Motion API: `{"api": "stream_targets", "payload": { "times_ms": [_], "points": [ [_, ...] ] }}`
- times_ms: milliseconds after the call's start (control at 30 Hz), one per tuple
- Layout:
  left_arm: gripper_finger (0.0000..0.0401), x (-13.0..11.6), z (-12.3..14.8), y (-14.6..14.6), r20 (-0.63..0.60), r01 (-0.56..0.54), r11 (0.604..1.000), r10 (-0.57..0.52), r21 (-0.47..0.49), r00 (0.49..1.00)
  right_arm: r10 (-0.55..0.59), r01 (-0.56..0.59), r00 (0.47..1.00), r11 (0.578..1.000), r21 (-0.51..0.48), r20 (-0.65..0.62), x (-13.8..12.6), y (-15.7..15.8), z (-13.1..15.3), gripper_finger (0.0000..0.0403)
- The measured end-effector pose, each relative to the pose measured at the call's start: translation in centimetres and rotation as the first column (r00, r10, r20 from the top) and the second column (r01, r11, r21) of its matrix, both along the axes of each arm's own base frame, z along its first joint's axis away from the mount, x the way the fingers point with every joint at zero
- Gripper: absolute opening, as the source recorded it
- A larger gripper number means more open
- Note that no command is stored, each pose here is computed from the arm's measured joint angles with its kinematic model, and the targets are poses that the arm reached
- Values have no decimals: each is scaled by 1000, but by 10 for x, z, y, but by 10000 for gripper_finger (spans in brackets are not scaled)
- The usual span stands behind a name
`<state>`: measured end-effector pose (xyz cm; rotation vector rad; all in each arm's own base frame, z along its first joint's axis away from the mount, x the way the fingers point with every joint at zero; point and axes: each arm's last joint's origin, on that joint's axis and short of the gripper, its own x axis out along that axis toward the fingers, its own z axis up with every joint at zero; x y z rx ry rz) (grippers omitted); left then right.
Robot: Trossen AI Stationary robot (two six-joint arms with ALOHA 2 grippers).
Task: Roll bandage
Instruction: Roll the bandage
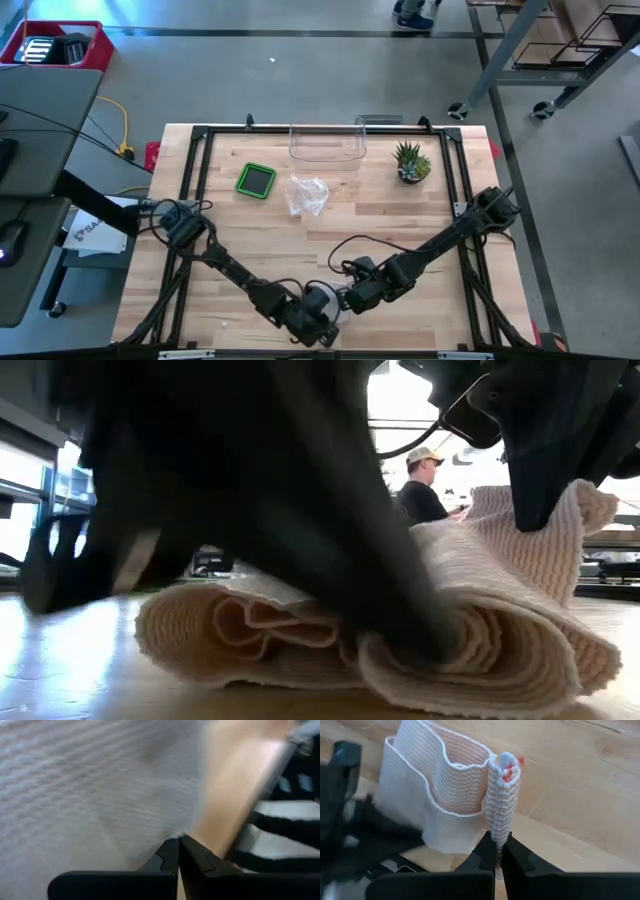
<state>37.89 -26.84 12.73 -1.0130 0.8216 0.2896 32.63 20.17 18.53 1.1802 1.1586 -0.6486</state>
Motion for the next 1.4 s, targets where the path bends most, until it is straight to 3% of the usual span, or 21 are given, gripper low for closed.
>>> {"api": "stream_targets", "payload": {
  "times_ms": [233, 433, 633, 867, 1200, 1400],
  "points": [
    [0, 8, -8, 13, 18, -152, 988, 152, 17, 988, 2, -2, 1000, 1000, 8, 2, 0, 0, 0, 0],
    [0, 16, -7, 24, 36, -187, 982, 186, 5, 982, -1, 1, 1000, 1000, 6, -3, -1, 1, 0, 0],
    [0, 14, -2, 21, 17, -150, 988, 151, -26, 988, -25, 24, 997, 999, -22, -68, -14, -1, 9, 0],
    [0, 13, 24, 25, 69, -84, 996, 82, 31, 994, -46, 47, 997, 999, 19, -57, -22, 10, 15, 0],
    [0, 11, 26, 27, 58, -50, 996, 46, 74, 997, -40, 41, 999, 998, 47, -20, -19, 13, 16, 0],
    [0, -11, 65, 29, 1, 165, 969, -168, 185, 986, -6, 3, 998, 999, 40, 66, -12, 14, 19, 10]
  ]
}}
